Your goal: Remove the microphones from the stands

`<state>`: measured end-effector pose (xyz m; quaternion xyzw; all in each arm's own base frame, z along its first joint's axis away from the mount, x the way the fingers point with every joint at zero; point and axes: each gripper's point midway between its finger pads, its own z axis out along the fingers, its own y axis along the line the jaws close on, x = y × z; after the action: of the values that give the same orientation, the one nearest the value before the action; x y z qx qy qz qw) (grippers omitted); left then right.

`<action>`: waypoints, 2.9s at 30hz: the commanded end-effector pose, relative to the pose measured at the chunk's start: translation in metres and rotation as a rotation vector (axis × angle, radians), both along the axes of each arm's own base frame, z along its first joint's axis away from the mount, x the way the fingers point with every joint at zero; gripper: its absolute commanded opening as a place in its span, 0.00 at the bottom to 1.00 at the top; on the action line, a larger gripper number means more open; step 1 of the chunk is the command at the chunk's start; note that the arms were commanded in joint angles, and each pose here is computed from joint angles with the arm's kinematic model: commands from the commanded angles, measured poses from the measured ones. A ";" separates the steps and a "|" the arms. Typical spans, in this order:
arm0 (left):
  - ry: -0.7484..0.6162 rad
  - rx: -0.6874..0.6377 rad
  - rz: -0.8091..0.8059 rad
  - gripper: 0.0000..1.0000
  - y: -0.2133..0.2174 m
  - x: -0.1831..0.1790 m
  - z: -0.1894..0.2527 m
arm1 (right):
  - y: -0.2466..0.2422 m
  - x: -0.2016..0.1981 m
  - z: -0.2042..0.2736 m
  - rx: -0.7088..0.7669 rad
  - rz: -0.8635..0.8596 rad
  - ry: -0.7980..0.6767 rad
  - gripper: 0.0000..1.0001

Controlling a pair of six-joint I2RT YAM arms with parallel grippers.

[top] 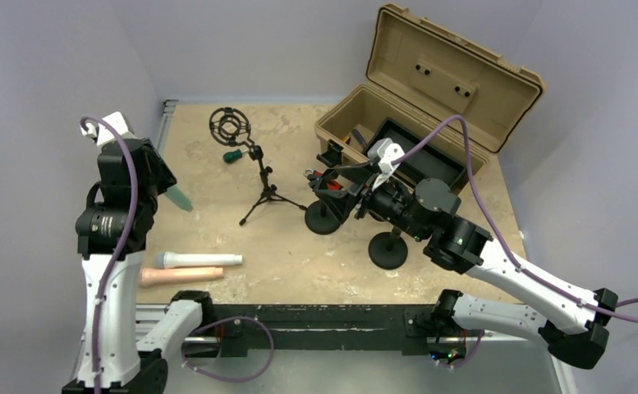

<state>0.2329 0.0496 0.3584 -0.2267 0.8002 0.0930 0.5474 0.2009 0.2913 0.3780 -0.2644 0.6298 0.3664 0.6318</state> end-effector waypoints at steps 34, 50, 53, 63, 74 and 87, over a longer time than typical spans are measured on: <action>0.401 -0.809 0.693 0.00 0.044 -0.021 -0.269 | 0.010 -0.003 -0.004 0.022 0.040 0.014 0.68; 0.451 -0.953 0.756 0.18 0.045 -0.020 -0.309 | 0.019 0.004 -0.011 0.001 0.033 0.032 0.67; 0.447 -0.968 0.753 0.27 0.043 -0.020 -0.311 | 0.018 0.004 -0.011 0.001 0.031 0.033 0.67; 0.435 -0.958 0.756 0.67 0.044 -0.022 -0.308 | 0.017 0.003 -0.012 0.008 0.031 0.043 0.67; 0.297 -0.789 0.629 0.85 0.052 -0.007 -0.252 | 0.031 0.005 -0.012 0.006 0.061 0.065 0.67; -0.077 -0.682 -0.127 0.82 -0.057 0.056 -0.093 | 0.051 0.012 -0.014 0.011 0.086 0.099 0.67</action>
<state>0.2562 0.0397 0.2181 -0.4781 0.7687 -0.0912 0.4149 0.2161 0.3362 0.3247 -0.2828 0.6805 0.3726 0.5640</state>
